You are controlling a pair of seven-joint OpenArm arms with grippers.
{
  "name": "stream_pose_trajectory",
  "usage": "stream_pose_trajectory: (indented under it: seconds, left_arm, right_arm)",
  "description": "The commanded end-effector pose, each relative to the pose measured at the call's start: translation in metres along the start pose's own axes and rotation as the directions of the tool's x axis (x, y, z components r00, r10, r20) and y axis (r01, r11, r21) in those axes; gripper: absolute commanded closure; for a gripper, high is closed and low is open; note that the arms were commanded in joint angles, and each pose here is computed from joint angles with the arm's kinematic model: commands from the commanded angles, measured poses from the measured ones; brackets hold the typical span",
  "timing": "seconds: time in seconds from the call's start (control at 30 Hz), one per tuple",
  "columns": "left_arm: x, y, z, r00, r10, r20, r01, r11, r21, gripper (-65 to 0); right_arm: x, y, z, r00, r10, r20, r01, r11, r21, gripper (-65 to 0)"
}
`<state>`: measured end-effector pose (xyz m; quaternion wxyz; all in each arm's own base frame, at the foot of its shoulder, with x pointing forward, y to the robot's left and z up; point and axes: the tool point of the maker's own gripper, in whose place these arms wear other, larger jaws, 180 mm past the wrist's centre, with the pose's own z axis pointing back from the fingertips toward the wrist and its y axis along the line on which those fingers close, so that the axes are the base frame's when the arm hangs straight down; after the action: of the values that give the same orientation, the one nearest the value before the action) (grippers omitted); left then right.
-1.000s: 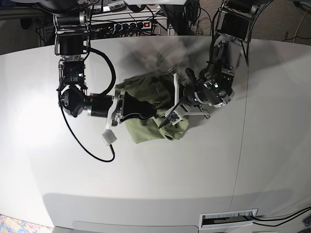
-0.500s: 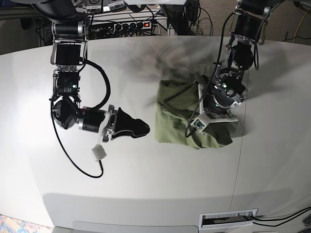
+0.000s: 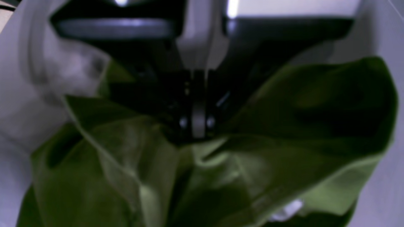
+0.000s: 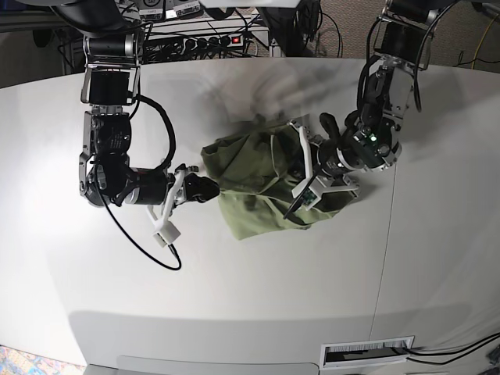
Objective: Fold the T-shirt properly
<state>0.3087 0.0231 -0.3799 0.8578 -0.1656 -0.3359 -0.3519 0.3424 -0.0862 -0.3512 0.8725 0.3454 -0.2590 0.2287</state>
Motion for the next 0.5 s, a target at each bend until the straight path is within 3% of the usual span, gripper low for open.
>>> stream_pose_trajectory:
  seconds: [0.0,0.1,0.17,0.23,0.37,0.47]
  left_arm:
    - [0.017,0.007,0.005,0.999,-0.027,0.046,0.026,0.999,0.024,0.0]
    - [0.011,0.024,0.011,0.996,-0.086,-0.019,0.087,0.989,0.123,-0.3]
    - [0.008,0.037,0.019,0.993,-0.102,-0.066,0.114,0.973,0.199,-10.5]
    - [0.005,0.045,0.025,0.991,-0.097,-0.096,0.117,0.965,0.236,-14.1]
    - [-0.002,0.042,0.026,0.992,-0.066,-0.110,0.089,0.971,0.224,-14.1]
    - [0.010,0.017,0.029,0.999,-0.029,-0.020,0.031,0.991,0.133,-14.1]
  right_arm:
    - [0.020,0.000,0.008,0.998,0.037,0.049,-0.037,0.999,-0.007,-0.3]
    - [0.017,-0.003,0.008,0.999,0.040,0.035,-0.039,0.999,-0.023,-0.1]
    - [0.017,-0.003,0.008,0.999,0.041,0.033,-0.040,0.999,-0.026,-0.1]
    - [0.017,-0.003,0.008,0.999,0.041,0.033,-0.040,0.999,-0.026,-0.1]
    - [0.017,-0.003,0.008,0.999,0.041,0.033,-0.040,0.999,-0.025,-0.1]
    - [0.017,-0.003,0.008,0.999,0.041,0.033,-0.040,0.999,-0.025,-0.1]
